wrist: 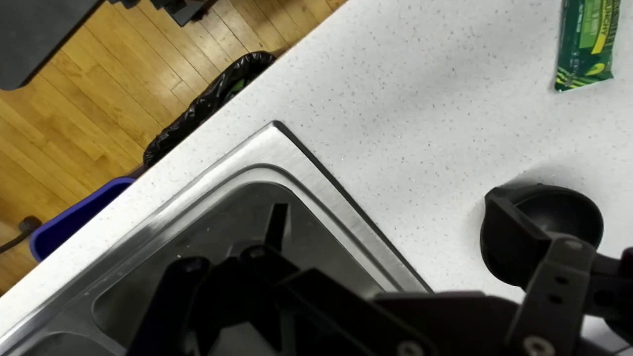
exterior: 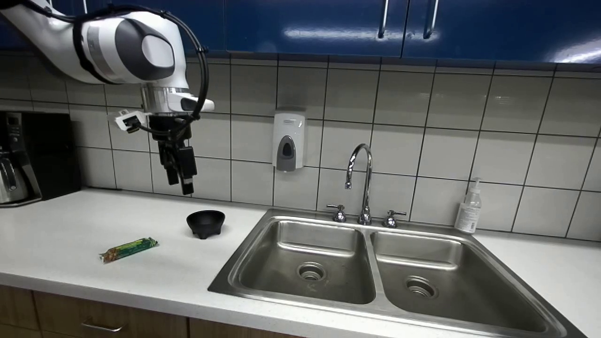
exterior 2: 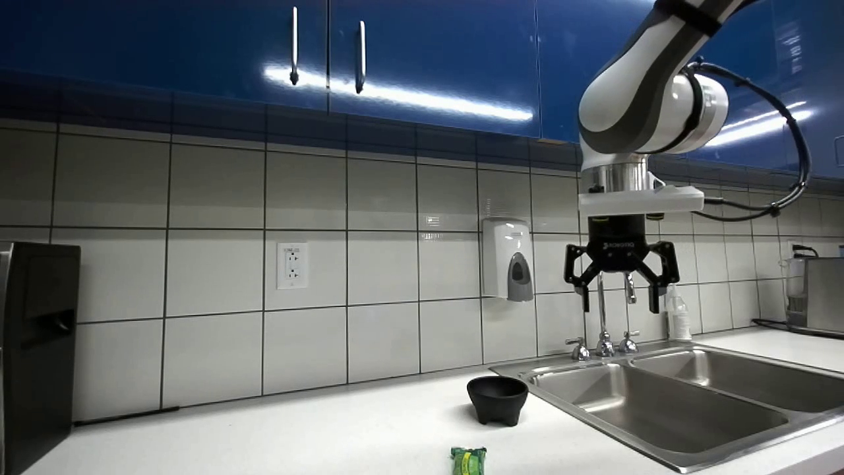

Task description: Put the black bowl in the sink

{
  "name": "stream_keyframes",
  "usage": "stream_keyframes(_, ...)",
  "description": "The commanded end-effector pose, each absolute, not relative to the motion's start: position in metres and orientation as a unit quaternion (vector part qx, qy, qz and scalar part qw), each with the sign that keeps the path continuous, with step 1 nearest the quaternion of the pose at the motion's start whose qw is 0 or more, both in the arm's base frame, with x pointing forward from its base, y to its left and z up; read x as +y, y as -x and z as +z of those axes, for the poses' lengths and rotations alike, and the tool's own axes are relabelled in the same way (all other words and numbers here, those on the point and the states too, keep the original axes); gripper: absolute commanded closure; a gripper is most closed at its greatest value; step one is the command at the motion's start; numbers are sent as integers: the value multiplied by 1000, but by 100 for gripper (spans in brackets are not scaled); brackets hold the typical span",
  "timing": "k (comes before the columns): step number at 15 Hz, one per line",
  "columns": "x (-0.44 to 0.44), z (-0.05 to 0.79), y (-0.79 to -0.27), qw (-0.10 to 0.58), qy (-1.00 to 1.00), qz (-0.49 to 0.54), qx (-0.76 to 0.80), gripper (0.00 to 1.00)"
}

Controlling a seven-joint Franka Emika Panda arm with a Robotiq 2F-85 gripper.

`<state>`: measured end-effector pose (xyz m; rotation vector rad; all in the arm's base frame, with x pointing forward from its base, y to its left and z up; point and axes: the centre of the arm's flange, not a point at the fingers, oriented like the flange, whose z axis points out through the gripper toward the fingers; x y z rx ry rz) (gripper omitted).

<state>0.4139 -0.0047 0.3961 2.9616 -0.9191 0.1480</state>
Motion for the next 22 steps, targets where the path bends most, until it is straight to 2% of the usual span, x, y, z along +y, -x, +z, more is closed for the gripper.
stream_keyframes(1,2,374,-441,14,-947,62,-314,0)
stream_keyframes(22,42,310,-559,11,-957,36,-288,0)
